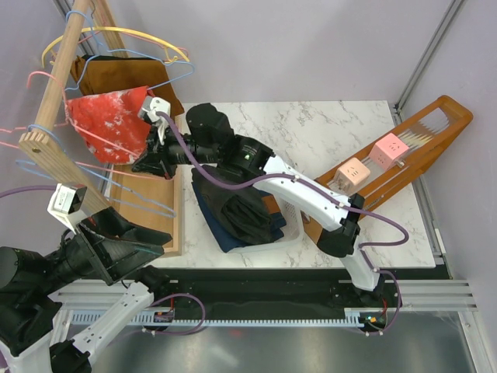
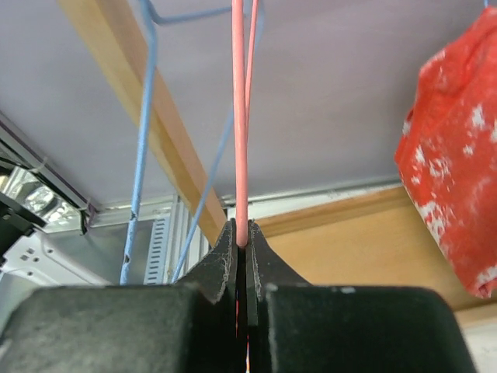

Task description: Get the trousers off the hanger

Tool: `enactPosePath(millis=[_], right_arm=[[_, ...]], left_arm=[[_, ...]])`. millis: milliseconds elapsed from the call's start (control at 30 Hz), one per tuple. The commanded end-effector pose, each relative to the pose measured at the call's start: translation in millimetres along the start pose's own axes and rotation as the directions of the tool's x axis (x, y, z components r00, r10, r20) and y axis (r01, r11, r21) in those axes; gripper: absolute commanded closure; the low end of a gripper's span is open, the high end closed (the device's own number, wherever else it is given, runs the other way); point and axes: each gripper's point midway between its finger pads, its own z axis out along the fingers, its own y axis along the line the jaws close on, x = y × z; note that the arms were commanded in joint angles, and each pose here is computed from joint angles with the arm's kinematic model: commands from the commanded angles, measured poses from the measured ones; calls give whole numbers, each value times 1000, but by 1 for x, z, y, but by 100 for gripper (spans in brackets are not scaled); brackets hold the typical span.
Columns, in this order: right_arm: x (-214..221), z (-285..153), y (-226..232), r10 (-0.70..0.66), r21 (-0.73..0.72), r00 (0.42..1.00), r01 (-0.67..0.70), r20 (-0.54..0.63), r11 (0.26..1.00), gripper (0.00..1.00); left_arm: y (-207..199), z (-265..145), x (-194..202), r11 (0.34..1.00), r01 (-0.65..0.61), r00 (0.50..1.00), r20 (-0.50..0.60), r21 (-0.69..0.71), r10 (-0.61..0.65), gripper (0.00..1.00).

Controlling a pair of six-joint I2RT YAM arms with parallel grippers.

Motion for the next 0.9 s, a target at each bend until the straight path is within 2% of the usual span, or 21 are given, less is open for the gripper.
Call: enactPosePath(millis=[0, 300, 333, 367, 400, 433, 467, 567, 767, 867], right_arm=[[18, 2, -16, 2, 70, 999, 2, -51, 998, 100], [27, -18, -23, 1, 141, 993, 15, -117, 990, 98], [28, -21, -27, 0, 167, 992, 21, -126, 986, 90], [28, -25, -32, 2, 198, 991, 25, -134, 980, 56], [24, -32, -32, -2, 215, 990, 32, -138, 976, 43], [24, -36, -36, -2, 245, 990, 37, -142, 969, 36], [22, -41, -39, -5, 264, 990, 42, -141, 964, 22], [0, -58, -41, -14, 308, 994, 47, -106, 950, 2], [-53, -102, -45, 6, 395, 1000, -8, 7, 919, 2], [-74, -135, -56, 11, 526, 998, -43, 64, 849, 2]], left_arm=[[-5, 2, 0, 1000, 11, 1000, -8, 25, -10, 16], [-3, -1, 0, 1000, 14, 1000, 4, 22, -14, 16], [-3, 0, 0, 1000, 14, 1000, 5, 21, -14, 17], [-3, 0, 0, 1000, 14, 1000, 4, 22, -14, 17], [-3, -1, 1, 1000, 13, 1000, 3, 21, -13, 17], [-3, 0, 0, 1000, 11, 1000, 4, 22, -11, 17], [-3, -1, 0, 1000, 11, 1000, 7, 20, -11, 17], [-2, 0, -1, 1000, 9, 1000, 10, 16, -10, 17], [2, 4, 1, 1000, 6, 1000, -12, 8, -6, 18], [4, 6, 0, 1000, 2, 1000, -14, 2, -2, 19]])
